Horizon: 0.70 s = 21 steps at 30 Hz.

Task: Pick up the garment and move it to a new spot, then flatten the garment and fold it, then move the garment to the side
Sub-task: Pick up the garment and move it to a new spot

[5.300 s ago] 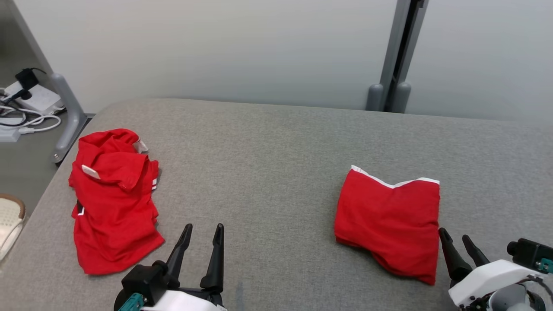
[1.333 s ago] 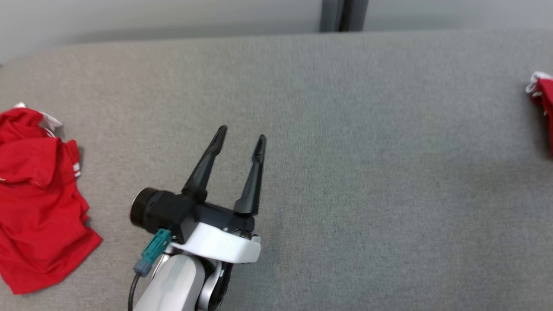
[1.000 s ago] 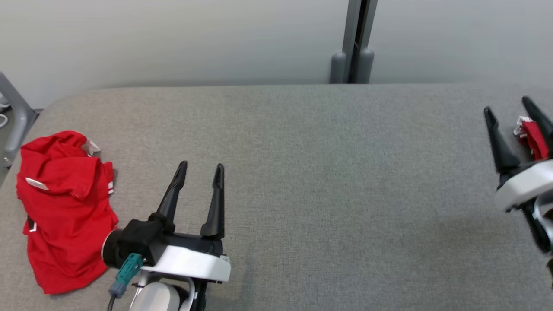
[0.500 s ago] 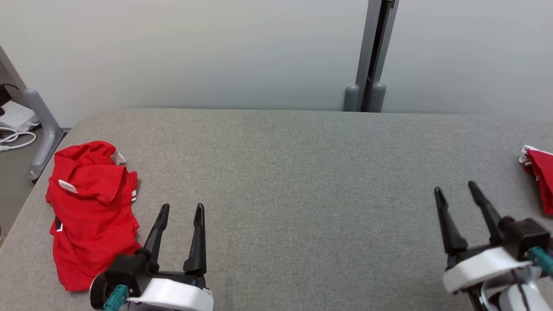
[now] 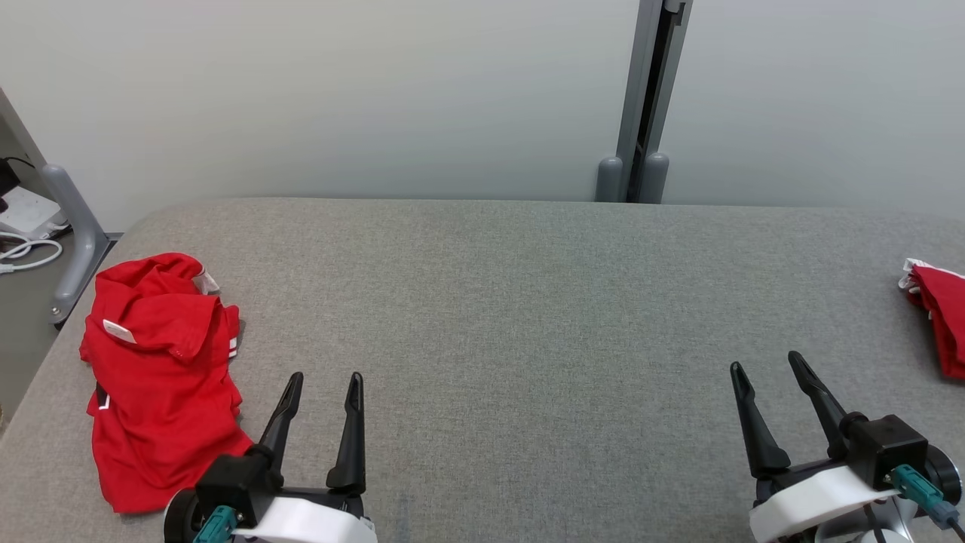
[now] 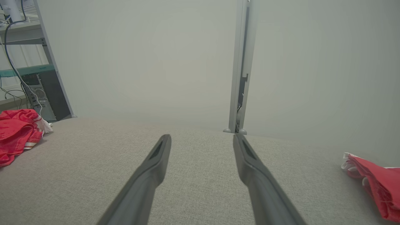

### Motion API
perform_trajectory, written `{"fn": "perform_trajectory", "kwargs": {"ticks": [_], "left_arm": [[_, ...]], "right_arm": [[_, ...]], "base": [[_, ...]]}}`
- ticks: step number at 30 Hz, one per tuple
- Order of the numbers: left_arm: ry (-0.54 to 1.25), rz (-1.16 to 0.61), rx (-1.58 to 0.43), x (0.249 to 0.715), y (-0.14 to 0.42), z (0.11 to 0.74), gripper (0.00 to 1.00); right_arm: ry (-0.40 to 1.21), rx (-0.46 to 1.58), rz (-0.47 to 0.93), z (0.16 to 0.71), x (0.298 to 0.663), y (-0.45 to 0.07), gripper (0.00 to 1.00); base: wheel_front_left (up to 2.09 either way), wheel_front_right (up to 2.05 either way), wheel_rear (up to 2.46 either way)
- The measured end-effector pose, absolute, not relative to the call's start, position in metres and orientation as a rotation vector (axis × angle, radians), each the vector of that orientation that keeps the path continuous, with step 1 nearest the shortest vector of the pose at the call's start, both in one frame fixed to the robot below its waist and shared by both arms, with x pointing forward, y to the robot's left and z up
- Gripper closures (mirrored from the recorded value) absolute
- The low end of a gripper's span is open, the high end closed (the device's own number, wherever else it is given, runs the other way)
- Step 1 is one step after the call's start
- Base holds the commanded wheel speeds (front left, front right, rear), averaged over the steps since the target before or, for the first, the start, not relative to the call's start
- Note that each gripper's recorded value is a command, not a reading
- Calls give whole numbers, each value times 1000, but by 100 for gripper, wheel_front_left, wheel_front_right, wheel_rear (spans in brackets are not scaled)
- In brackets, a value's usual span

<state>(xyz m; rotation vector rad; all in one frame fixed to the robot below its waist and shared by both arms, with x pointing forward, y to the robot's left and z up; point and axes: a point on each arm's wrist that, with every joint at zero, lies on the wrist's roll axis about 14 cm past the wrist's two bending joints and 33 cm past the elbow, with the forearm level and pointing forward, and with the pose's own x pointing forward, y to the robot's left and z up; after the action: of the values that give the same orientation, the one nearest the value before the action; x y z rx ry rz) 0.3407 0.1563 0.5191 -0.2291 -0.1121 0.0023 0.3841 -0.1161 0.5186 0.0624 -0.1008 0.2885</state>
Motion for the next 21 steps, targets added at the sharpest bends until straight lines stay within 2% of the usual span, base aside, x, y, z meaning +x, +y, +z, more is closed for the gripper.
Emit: {"fn": "perform_trajectory", "kwargs": {"ticks": [21], "left_arm": [[-84,-26,-235,340,148,511,0]], "right_arm": [[-89,117,253,515,385,-122,0]], "base": [[0,0,0]]}}
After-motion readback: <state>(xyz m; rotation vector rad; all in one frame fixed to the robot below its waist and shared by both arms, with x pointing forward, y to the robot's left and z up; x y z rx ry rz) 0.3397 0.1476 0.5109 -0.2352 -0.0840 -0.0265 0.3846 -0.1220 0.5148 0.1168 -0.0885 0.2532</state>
